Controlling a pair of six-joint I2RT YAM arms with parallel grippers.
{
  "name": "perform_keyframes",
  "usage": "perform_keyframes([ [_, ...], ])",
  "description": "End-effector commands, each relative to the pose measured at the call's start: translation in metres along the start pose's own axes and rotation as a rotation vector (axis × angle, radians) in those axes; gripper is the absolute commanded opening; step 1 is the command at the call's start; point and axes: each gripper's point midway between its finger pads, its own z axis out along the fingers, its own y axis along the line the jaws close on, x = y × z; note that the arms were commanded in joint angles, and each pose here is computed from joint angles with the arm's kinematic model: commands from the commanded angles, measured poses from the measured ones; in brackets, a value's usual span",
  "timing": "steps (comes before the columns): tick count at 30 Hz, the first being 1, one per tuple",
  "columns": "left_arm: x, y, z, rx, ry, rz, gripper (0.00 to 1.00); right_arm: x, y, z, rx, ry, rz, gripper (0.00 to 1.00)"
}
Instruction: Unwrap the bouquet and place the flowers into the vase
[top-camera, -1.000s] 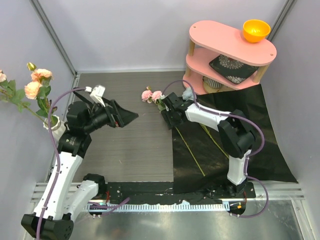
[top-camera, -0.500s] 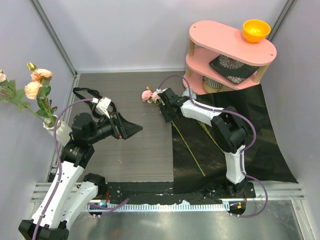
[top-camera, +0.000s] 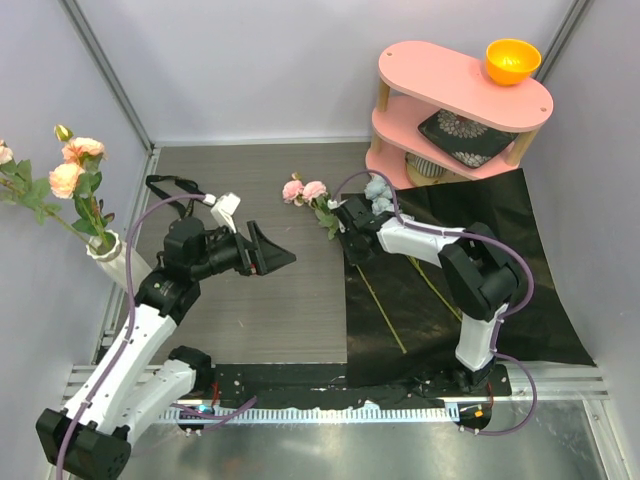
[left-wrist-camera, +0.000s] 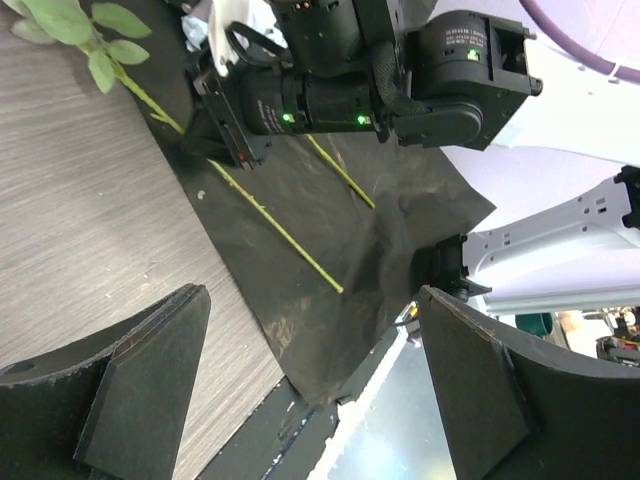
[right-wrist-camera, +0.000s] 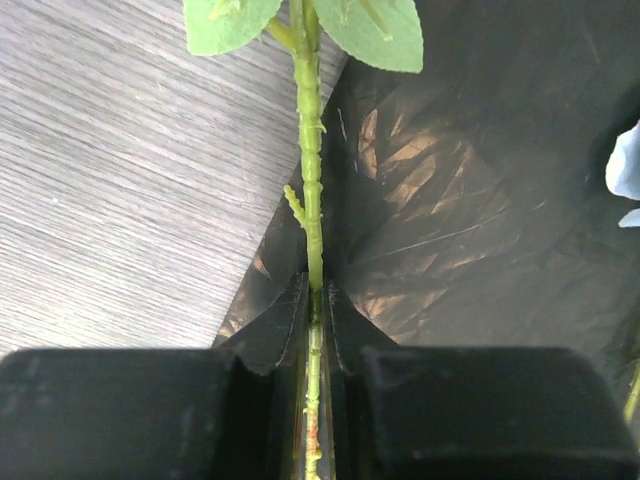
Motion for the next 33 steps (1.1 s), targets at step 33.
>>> perform_keyframes([
  [33,-0.048,-0.12,0.077,0.221,-0.144,0.099,0.6,-0.052,0.086,-0.301,-0.8,-0.991,-0.048,0.01],
])
